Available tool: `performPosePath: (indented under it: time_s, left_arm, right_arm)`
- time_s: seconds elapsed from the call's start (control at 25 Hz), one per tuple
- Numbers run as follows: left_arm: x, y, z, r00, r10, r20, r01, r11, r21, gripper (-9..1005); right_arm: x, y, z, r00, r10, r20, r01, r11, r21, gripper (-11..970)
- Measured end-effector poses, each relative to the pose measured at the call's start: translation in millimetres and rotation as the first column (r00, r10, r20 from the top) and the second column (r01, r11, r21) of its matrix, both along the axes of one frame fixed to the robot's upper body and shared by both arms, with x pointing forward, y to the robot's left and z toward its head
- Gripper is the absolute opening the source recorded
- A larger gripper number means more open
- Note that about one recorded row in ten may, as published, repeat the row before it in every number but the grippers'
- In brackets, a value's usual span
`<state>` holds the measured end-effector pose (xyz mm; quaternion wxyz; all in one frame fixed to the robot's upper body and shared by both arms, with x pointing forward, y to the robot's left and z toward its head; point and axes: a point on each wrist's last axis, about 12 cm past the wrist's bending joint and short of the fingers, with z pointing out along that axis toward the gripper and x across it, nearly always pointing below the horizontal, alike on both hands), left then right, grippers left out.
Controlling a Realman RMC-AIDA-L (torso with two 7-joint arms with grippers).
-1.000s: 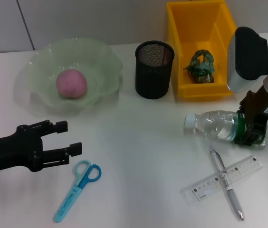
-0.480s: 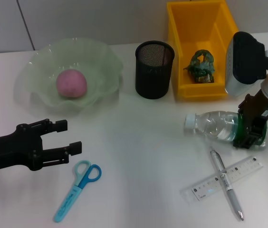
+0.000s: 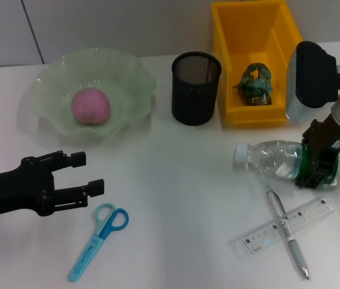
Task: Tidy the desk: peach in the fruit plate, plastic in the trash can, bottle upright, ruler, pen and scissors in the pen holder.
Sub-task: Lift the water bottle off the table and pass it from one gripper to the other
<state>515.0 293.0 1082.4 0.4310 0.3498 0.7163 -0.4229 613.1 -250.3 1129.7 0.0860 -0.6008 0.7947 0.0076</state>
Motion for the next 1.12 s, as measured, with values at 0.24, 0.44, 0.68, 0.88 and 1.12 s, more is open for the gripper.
performPosePath:
  time_s: [0.24,0.44,0.68,0.88,1.12]
  left_arm:
    - [0.5,-0.7,0.6,1.000,0.001,-0.001,-0.001,1.000,-0.005,842]
    - [1.6,-2.1,5.8,1.000,0.004,0.015,-0.003,0.999,-0.046,842]
    - [3.8,-0.3,13.4,0.998,0.043,0.035,-0.039,0.992,-0.118,842]
    - [6.0,3.2,19.5,0.993,0.106,0.058,-0.093,0.976,-0.198,841]
    - [4.1,6.6,27.3,0.976,0.197,0.093,-0.153,0.924,-0.351,841]
  right_arm:
    - [2.0,0.0,11.8,0.999,-0.002,0.036,0.001,1.000,0.028,750]
    - [0.6,3.6,35.2,0.998,0.013,0.060,-0.020,0.992,0.123,750]
    - [-4.4,5.2,68.9,0.993,0.031,0.110,-0.067,0.939,0.337,750]
    - [-9.8,5.8,77.8,0.985,0.024,0.172,-0.118,0.820,0.560,750]
    - [-15.1,18.4,58.9,0.979,-0.008,0.206,-0.147,0.671,0.726,750]
